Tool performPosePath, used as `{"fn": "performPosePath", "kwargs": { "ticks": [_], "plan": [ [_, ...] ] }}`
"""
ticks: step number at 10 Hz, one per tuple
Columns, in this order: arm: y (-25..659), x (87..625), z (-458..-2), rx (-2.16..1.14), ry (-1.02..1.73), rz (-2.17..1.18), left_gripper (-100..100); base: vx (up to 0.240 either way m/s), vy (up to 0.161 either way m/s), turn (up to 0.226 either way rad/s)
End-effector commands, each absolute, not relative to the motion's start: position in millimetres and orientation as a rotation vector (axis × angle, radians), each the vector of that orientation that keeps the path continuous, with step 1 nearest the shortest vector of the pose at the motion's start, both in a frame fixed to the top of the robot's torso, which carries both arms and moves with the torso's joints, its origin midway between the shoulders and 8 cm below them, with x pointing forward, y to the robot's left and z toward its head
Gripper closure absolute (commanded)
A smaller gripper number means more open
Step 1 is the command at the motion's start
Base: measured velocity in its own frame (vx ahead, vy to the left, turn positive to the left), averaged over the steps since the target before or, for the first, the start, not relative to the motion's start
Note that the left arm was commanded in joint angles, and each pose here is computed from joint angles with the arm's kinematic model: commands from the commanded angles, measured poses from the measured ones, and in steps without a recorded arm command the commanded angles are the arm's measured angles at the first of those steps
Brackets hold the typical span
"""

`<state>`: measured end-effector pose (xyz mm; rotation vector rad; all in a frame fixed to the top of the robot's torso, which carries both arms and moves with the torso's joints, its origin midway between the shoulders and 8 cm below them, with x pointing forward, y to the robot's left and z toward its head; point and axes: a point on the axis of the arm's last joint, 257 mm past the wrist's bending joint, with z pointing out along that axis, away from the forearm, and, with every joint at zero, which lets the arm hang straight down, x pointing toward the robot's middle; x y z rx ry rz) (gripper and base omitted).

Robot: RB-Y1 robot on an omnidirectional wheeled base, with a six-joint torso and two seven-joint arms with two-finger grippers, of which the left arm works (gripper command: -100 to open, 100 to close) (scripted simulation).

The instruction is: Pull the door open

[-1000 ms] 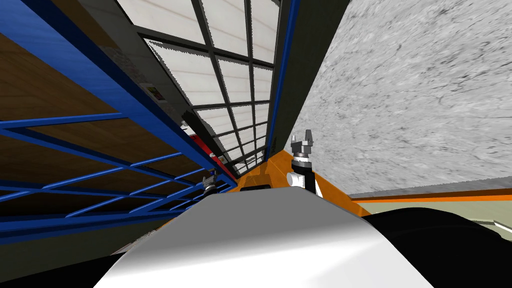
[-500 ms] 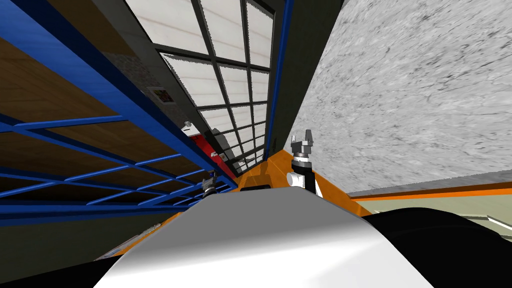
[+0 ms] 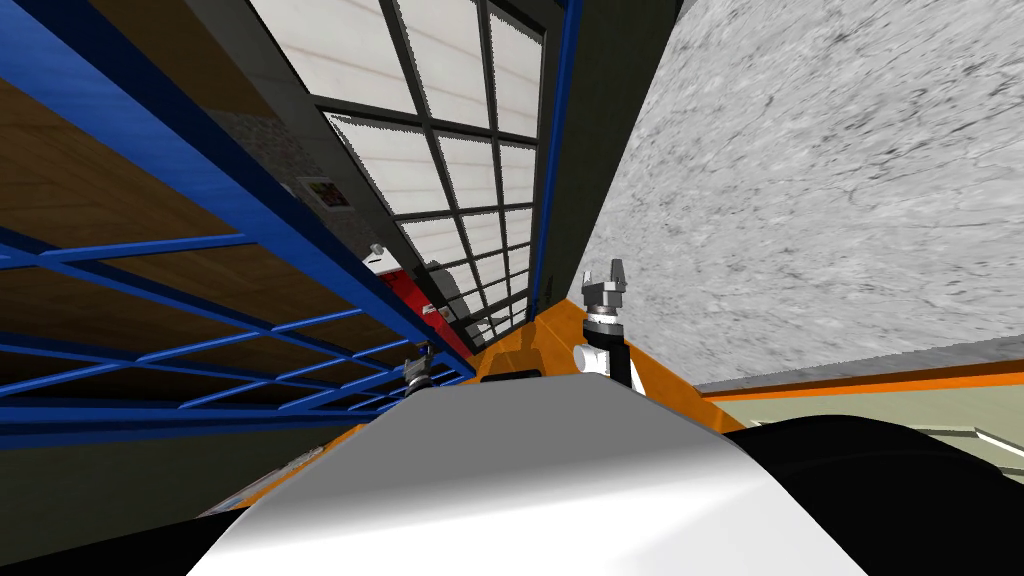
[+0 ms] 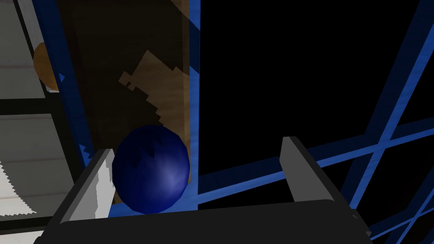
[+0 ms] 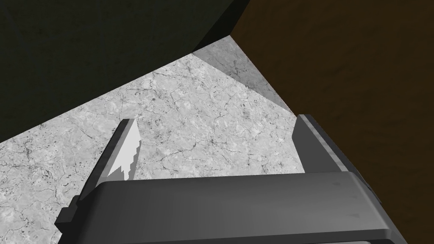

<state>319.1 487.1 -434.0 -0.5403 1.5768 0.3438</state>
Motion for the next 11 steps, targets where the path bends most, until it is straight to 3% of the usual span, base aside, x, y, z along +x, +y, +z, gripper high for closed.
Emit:
{"fn": "performPosePath", "kwargs": {
  "ticks": [1,11],
  "plan": [
    [511.0,301.7,-434.4,-0.564,1.589,0.395,100,0.001,0.007,0.024],
    [484.7,329.7,-427.3,-0.670,1.504,0.190,100,-0.021,-0.001,-0.031]
  ]
}}
